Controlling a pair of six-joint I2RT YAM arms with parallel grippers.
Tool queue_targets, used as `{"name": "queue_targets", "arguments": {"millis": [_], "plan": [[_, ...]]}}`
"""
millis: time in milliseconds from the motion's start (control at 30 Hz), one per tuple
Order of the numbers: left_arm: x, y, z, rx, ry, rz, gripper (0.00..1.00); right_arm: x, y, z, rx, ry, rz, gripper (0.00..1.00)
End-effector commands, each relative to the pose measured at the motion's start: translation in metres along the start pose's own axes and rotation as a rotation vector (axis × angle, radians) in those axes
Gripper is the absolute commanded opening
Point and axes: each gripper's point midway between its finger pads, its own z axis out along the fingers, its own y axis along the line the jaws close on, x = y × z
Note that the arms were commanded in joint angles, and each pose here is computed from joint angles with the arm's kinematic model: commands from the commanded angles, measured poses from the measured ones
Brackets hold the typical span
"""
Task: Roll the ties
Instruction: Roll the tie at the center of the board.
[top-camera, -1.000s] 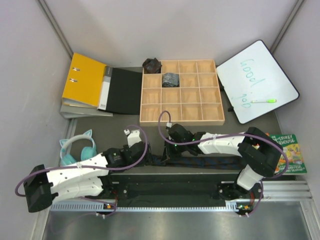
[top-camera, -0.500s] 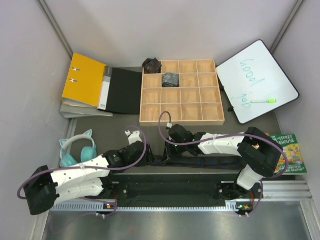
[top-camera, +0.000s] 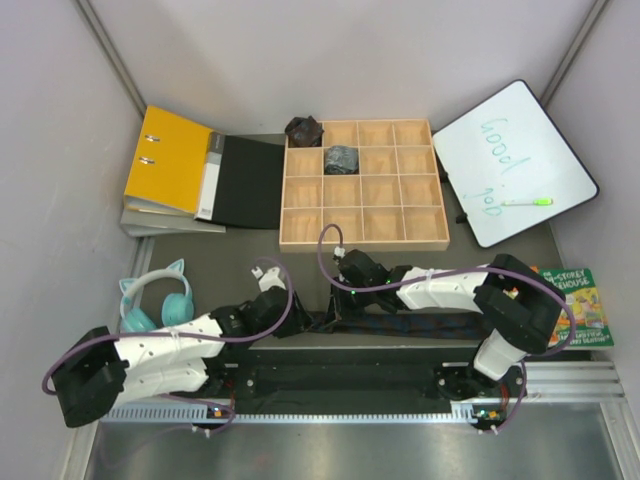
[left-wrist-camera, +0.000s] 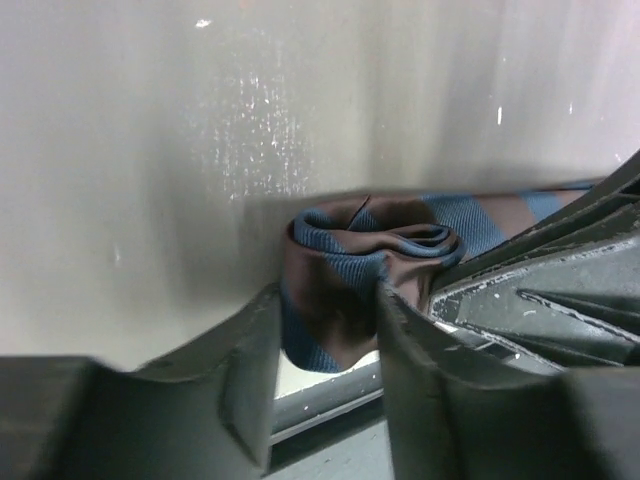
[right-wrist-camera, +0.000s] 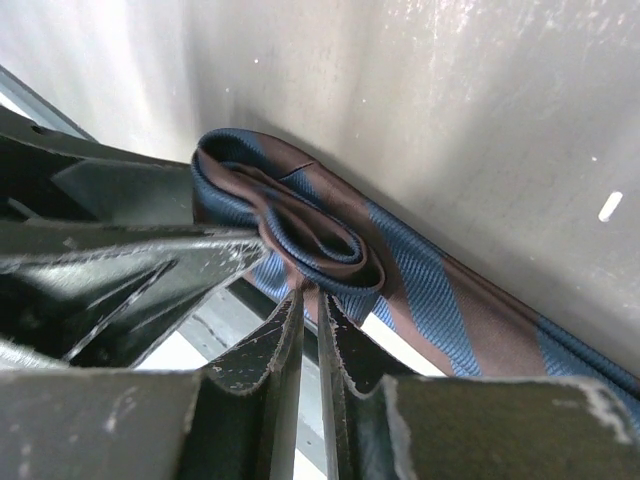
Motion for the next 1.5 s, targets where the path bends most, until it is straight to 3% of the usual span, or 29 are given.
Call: {"name": "queue_targets", "arguments": {"millis": [0, 100, 267, 700, 1467], "plan": [[0.005, -0.002, 0.006, 0.018, 0.018, -0.027, 0.33, -0.003, -0.004, 0.007, -0.004, -0.01, -0.009, 0.12], [0.004, -0.002, 0.004, -0.024, 0.038, -0.001, 0.2, -0.004, -0.002, 0.007, -0.012, -0.01, -0.009, 0.12], [-0.009, -0.007, -0.006, -0.108, 0.037, 0.029, 0.09, -0.011, 0.008, 0.006, -0.024, -0.018, -0.018, 0.12], [-0.043, -0.007, -0.052, -0.271, -0.012, 0.105, 0.06, -0.03, 0.046, 0.017, -0.108, 0.003, -0.034, 0.12], [-0.034, -0.037, -0.026, -0.305, 0.033, 0.15, 0.02, -0.032, 0.061, 0.027, -0.181, 0.033, 0.01, 0.12]]}}
